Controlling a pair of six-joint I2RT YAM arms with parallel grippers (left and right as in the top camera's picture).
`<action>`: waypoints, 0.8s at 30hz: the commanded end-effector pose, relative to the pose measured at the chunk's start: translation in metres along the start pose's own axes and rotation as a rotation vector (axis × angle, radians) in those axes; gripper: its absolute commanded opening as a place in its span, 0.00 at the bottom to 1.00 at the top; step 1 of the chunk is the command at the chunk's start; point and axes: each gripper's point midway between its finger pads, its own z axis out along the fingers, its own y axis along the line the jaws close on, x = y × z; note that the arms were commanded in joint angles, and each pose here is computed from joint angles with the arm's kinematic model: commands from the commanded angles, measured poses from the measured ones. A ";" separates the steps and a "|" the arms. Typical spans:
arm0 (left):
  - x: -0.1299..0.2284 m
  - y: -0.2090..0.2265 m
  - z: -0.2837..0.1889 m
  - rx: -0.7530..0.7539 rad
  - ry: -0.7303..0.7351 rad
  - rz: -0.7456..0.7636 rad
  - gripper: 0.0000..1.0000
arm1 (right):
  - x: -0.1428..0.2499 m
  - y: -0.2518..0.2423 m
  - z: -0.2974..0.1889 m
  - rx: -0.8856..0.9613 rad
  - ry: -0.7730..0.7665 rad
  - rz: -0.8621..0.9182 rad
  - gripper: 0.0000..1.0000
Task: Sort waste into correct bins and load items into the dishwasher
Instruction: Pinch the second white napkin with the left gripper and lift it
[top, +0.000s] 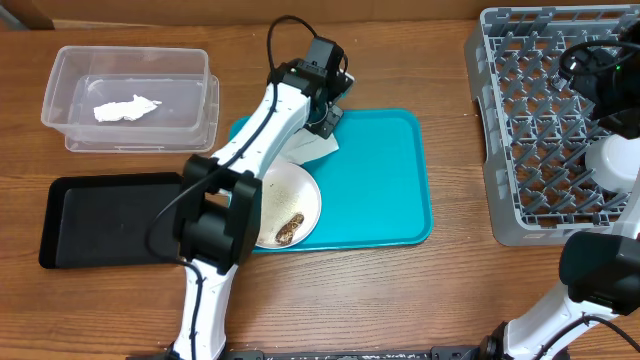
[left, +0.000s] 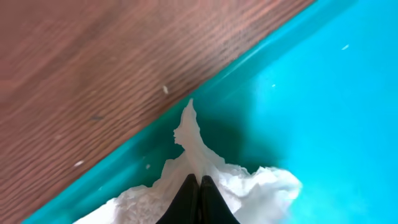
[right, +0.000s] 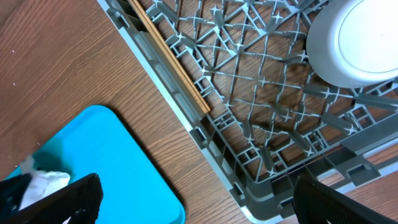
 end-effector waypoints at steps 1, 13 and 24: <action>-0.027 0.004 -0.062 -0.025 -0.126 -0.045 0.04 | 0.001 0.000 -0.011 -0.004 -0.032 0.005 1.00; -0.031 0.009 -0.118 -0.035 -0.203 -0.080 0.04 | 0.001 0.000 -0.011 -0.004 -0.032 0.005 1.00; -0.031 -0.031 -0.114 0.206 -0.190 -0.138 0.04 | 0.001 0.000 -0.011 -0.004 -0.032 0.005 1.00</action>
